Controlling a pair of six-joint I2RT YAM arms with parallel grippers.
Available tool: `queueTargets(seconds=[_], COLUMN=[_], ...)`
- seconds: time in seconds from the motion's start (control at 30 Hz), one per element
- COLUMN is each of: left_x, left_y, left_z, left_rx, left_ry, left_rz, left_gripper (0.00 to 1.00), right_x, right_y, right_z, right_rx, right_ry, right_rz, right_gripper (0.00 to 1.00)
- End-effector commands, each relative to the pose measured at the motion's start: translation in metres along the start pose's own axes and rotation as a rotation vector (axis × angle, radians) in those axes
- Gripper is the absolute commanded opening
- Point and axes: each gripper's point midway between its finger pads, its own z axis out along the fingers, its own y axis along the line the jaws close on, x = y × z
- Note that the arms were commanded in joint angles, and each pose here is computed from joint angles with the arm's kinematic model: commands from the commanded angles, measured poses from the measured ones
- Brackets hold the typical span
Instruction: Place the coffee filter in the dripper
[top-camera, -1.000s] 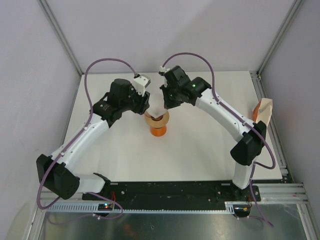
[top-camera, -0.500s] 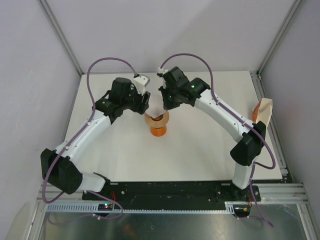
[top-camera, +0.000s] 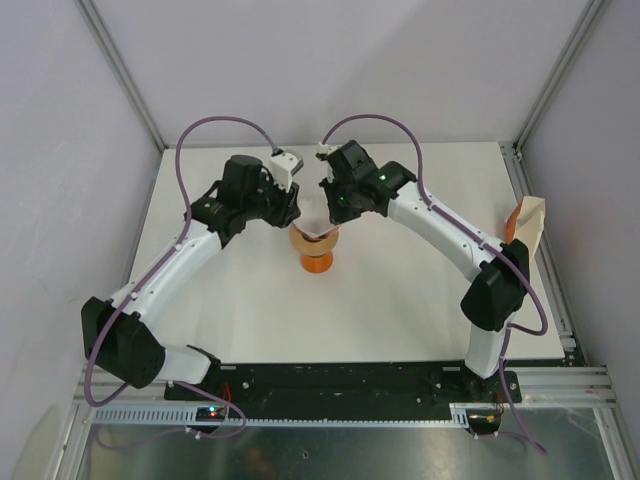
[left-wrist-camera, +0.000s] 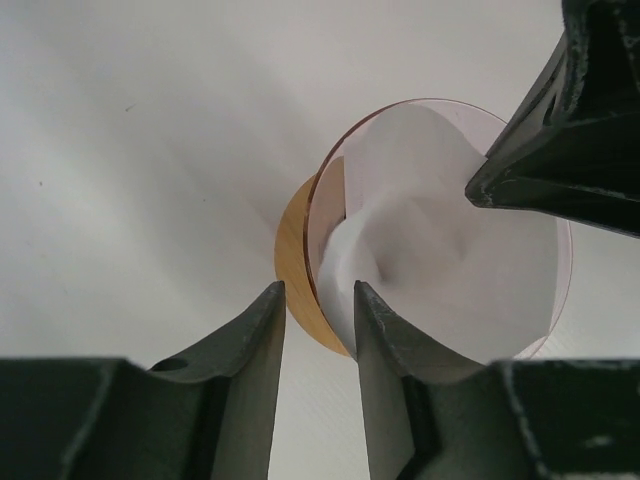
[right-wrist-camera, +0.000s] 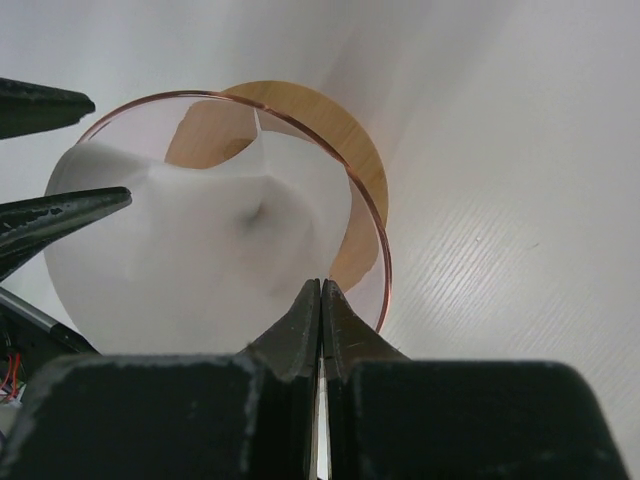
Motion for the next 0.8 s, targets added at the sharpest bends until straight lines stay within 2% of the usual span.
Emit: queueTargets(seconds=[0.0,0.23,0.5,0.77], left_x=[0.009,0.020,0.032,0.004], left_y=[0.003,0.012,0.014,0.005], left_z=[0.001,0.002,0.002,-0.012], left_rx=[-0.004,-0.047,-0.049,-0.016], left_ry=[0.018,0.043,0.064,-0.013], left_rz=[0.000,0.002,0.001,0.002], left_gripper=[0.37,0.30,0.29,0.33], right_x=[-0.005,-0.012,-0.013,-0.029], right_y=[-0.002,0.003,0.006,0.013], right_z=[-0.007,-0.009,-0.008,-0.023], right_rx=[-0.012,-0.033,-0.040,-0.071], right_ry=[-0.024,-0.043,-0.051,-0.113], right_rz=[-0.001,-0.003,-0.010,-0.023], right_gripper=[0.00,0.00,0.02,0.16])
